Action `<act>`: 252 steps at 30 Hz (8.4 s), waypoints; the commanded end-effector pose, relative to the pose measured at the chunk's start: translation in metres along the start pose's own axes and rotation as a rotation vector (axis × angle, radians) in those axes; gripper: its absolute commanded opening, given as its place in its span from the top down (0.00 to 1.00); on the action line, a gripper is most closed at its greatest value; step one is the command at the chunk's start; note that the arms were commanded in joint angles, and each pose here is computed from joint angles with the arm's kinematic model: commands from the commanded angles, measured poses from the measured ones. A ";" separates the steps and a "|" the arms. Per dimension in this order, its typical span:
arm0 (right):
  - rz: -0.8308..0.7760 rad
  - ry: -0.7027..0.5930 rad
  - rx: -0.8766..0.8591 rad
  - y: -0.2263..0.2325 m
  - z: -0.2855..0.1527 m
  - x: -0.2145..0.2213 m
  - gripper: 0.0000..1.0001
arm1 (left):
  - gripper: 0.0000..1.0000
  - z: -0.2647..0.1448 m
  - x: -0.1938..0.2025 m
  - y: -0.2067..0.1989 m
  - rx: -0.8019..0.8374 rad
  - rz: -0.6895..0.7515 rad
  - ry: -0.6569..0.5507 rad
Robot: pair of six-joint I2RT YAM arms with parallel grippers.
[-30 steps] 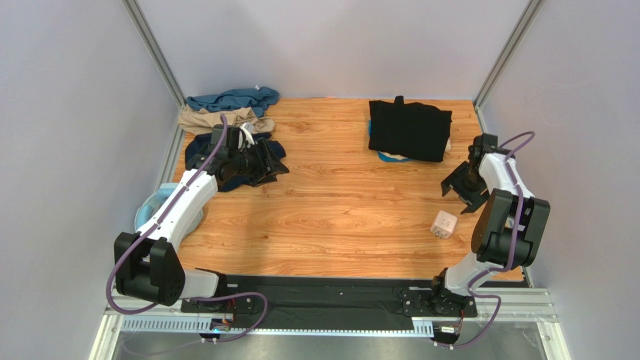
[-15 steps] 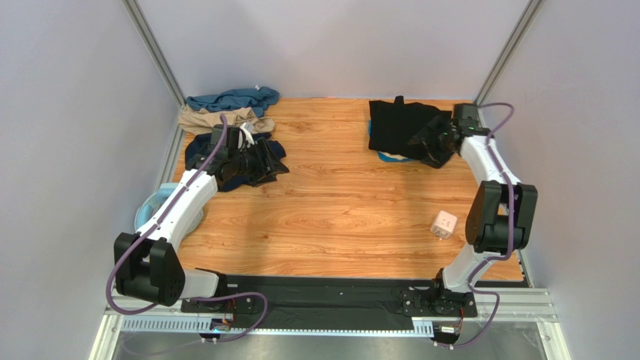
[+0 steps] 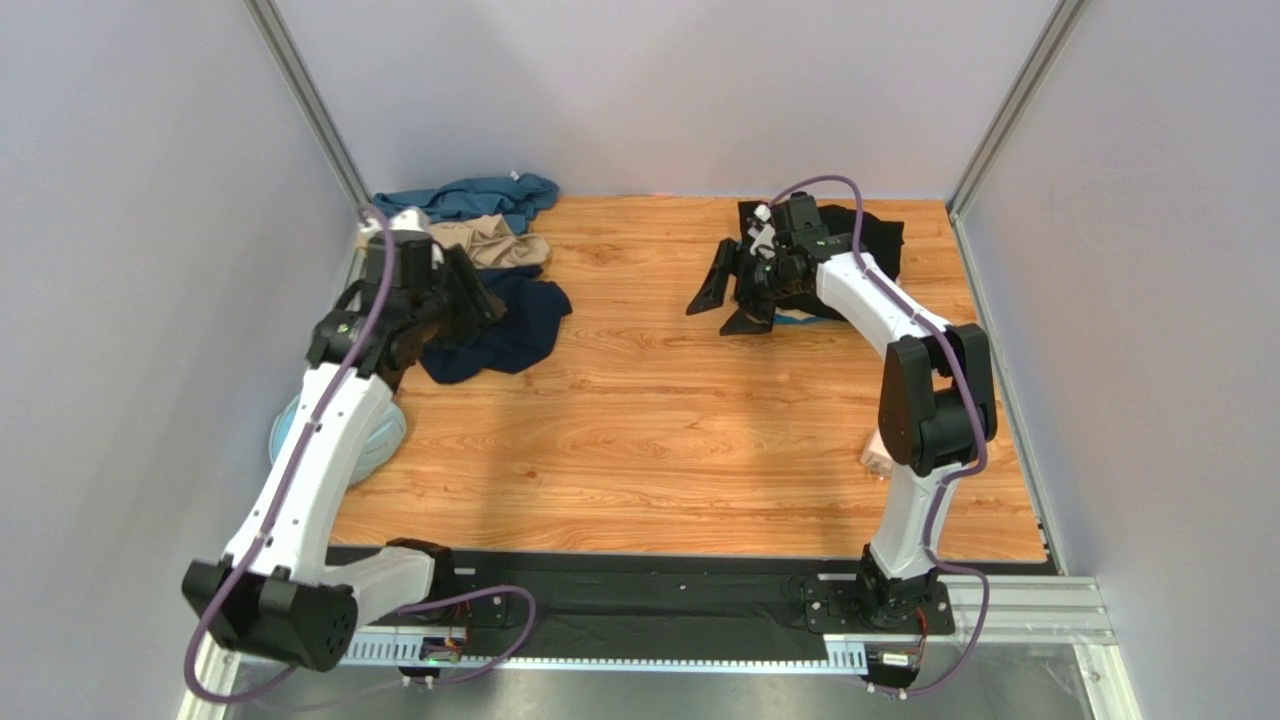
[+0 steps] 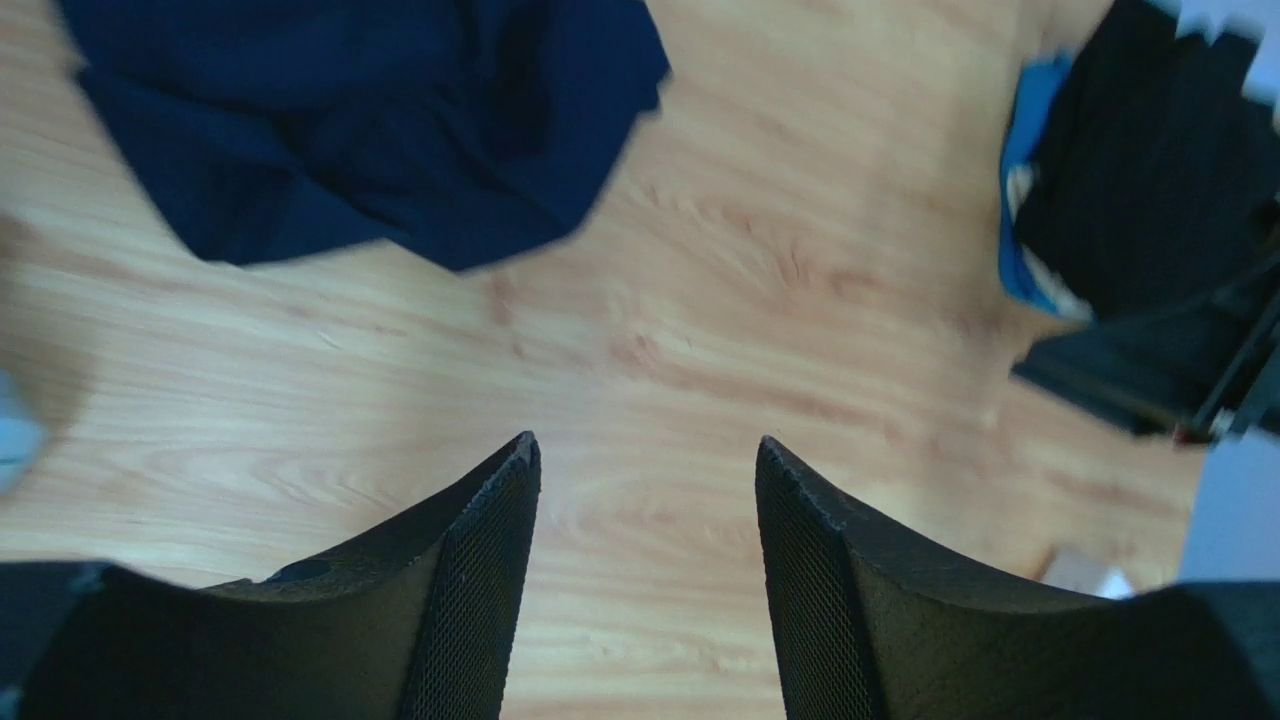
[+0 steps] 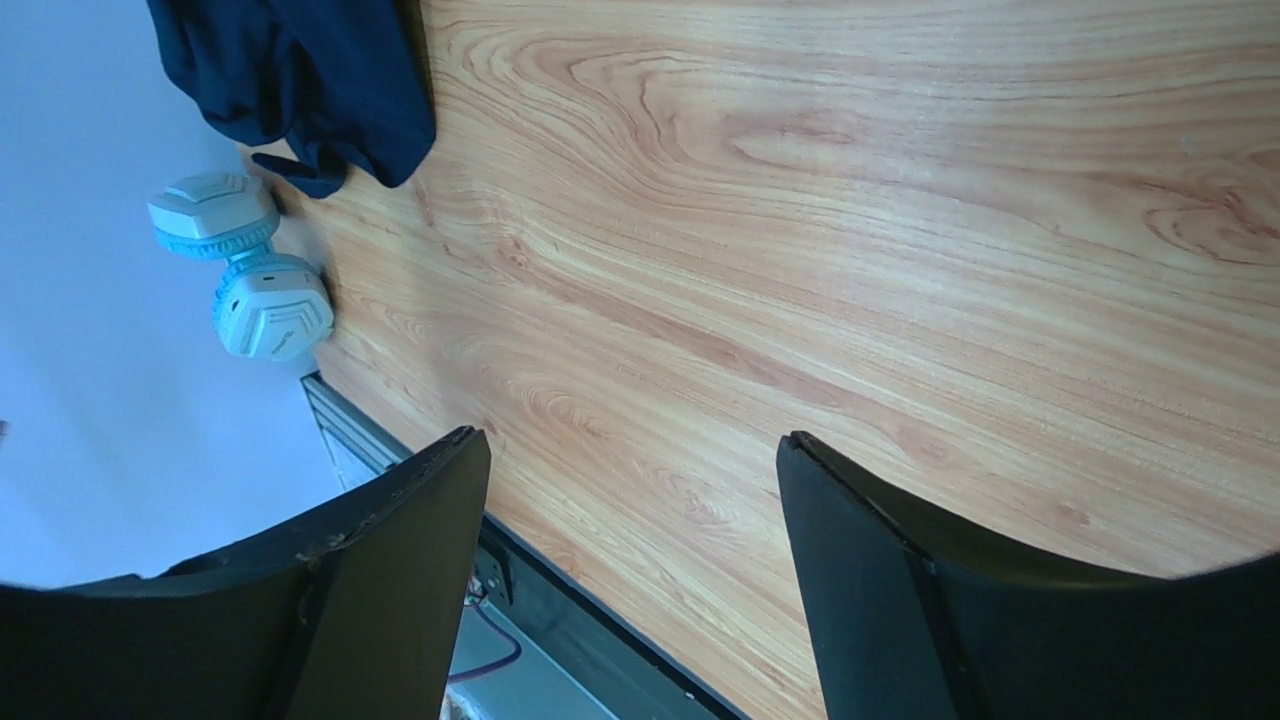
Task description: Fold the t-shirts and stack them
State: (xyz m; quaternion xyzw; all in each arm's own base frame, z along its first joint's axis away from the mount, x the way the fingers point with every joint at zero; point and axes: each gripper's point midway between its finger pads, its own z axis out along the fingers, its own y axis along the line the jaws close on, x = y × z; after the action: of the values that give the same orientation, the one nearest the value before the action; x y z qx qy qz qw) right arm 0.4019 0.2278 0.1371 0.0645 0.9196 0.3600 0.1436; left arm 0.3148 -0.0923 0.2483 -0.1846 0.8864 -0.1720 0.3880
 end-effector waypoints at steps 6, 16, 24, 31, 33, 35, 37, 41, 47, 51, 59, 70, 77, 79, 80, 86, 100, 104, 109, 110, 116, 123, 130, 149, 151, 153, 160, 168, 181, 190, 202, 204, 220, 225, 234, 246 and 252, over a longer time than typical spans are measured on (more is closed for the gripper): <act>-0.021 0.082 -0.137 0.024 -0.015 0.035 0.25 | 0.39 -0.002 -0.031 0.085 -0.289 -0.108 -0.109; -0.044 0.099 -0.211 0.041 -0.024 0.051 0.27 | 0.38 0.080 -0.057 0.080 -0.247 -0.081 0.034; -0.031 0.126 -0.197 0.028 -0.028 0.072 0.28 | 0.41 0.130 -0.033 0.114 -0.349 -0.037 0.209; -0.018 0.135 -0.183 0.022 -0.026 0.077 0.28 | 0.40 0.155 -0.003 0.125 -0.345 -0.030 0.330; -0.017 0.135 -0.183 0.023 -0.025 0.075 0.28 | 0.40 0.159 0.003 0.130 -0.357 -0.034 0.350; -0.020 0.132 -0.187 0.024 -0.025 0.074 0.28 | 0.40 0.164 0.012 0.133 -0.359 -0.033 0.380; -0.025 0.127 -0.188 0.027 -0.026 0.072 0.28 | 0.39 0.169 0.019 0.134 -0.351 -0.036 0.410; -0.023 0.131 -0.185 0.027 -0.024 0.067 0.28 | 0.39 0.179 0.034 0.136 -0.340 -0.059 0.464; -0.025 0.141 -0.177 0.028 -0.021 0.060 0.28 | 0.39 0.179 0.057 0.141 -0.330 -0.065 0.534; -0.017 0.138 -0.168 0.026 -0.019 0.056 0.28 | 0.36 0.173 0.075 0.149 -0.343 -0.061 0.570; -0.016 0.132 -0.157 0.028 -0.015 0.047 0.28 | 1.00 0.179 0.096 0.145 -0.280 -0.100 0.609; -0.006 0.045 -0.143 0.032 -0.026 0.015 0.28 | 1.00 0.138 -0.001 0.079 -0.102 -0.068 0.325; 0.050 0.030 -0.156 0.038 -0.019 -0.010 0.30 | 1.00 0.062 -0.117 -0.021 0.105 -0.028 0.046; 0.082 0.027 -0.152 0.038 -0.017 -0.015 0.31 | 1.00 0.034 -0.138 -0.041 0.159 -0.022 -0.017; 0.086 0.020 -0.147 0.036 -0.016 -0.017 0.31 | 1.00 0.015 -0.146 -0.051 0.194 -0.016 -0.057; 0.137 0.028 -0.111 0.023 -0.008 -0.017 0.31 | 1.00 -0.046 -0.153 -0.102 0.478 0.067 -0.151; 0.153 0.011 -0.095 0.019 -0.009 -0.017 0.32 | 1.00 -0.197 -0.108 -0.223 0.992 0.349 -0.190; 0.156 0.017 -0.090 0.017 -0.010 -0.013 0.31 | 1.00 -0.256 -0.118 -0.232 1.072 0.409 -0.306; 0.156 0.018 -0.079 0.013 -0.010 -0.008 0.31 | 1.00 -0.309 -0.113 -0.242 1.220 0.433 -0.330; 0.154 0.015 -0.077 0.012 -0.011 -0.008 0.31 | 1.00 -0.312 -0.111 -0.241 1.223 0.432 -0.330; 0.144 0.004 -0.069 0.012 -0.014 -0.006 0.31 | 1.00 -0.224 -0.086 -0.209 1.025 0.343 -0.202; 0.097 -0.017 -0.045 0.011 -0.027 -0.001 0.30 | 1.00 -0.139 -0.060 -0.176 0.840 0.286 -0.086; 0.059 -0.031 -0.047 0.015 -0.039 0.005 0.29 | 1.00 -0.040 -0.056 -0.150 0.602 0.231 0.028; -0.176 0.166 0.128 0.035 0.014 0.062 0.29 | 1.00 0.066 0.053 -0.034 0.189 0.182 0.317; -0.204 0.181 0.142 0.037 0.023 0.067 0.29 | 1.00 0.062 0.055 -0.032 0.188 0.188 0.312; -0.226 0.204 0.152 0.039 0.038 0.071 0.28 | 1.00 0.063 0.057 -0.030 0.185 0.189 0.320; -0.293 0.269 0.209 0.038 0.056 0.078 0.28 | 0.97 0.071 0.051 -0.018 0.104 0.188 0.296; -0.334 0.267 0.221 0.041 0.070 0.081 0.28 | 0.66 0.100 0.040 -0.013 0.026 0.200 0.331; -0.402 0.298 0.185 0.072 0.115 0.097 0.30 | 0.49 0.089 -0.005 0.022 -0.146 0.221 0.229; -0.493 0.259 0.215 0.087 0.129 0.100 0.30 | 0.50 0.067 0.009 0.055 -0.201 0.218 0.230; -0.495 0.274 0.271 0.069 0.164 0.106 0.29 | 0.51 0.057 0.019 0.058 -0.196 0.220 0.255; -0.500 0.265 0.285 0.066 0.167 0.104 0.30 | 0.51 0.058 0.024 0.057 -0.180 0.215 0.269; -0.566 0.181 0.266 0.090 0.130 0.082 1.00 | 0.52 0.063 0.035 0.054 -0.141 0.204 0.304; -0.597 0.030 0.258 0.110 0.069 0.035 1.00 | 0.51 0.054 0.044 0.056 -0.133 0.184 0.305; -0.577 -0.356 0.252 0.144 -0.074 -0.060 1.00 | 0.53 0.035 0.107 0.027 0.116 0.077 0.493; -0.509 -0.352 0.400 0.079 -0.125 -0.066 1.00 | 0.52 0.057 0.150 0.024 0.171 0.107 0.654; -0.476 -0.245 0.362 0.071 -0.122 -0.034 1.00 | 0.52 0.093 0.139 0.001 0.188 0.091 0.652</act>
State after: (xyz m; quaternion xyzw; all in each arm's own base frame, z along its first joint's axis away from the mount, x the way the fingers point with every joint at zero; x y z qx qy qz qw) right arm 0.4224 0.1915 0.2537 -0.0702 0.9407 0.1060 0.3146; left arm 0.2585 -0.1511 0.0880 -0.0517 0.9628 -0.2554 0.0710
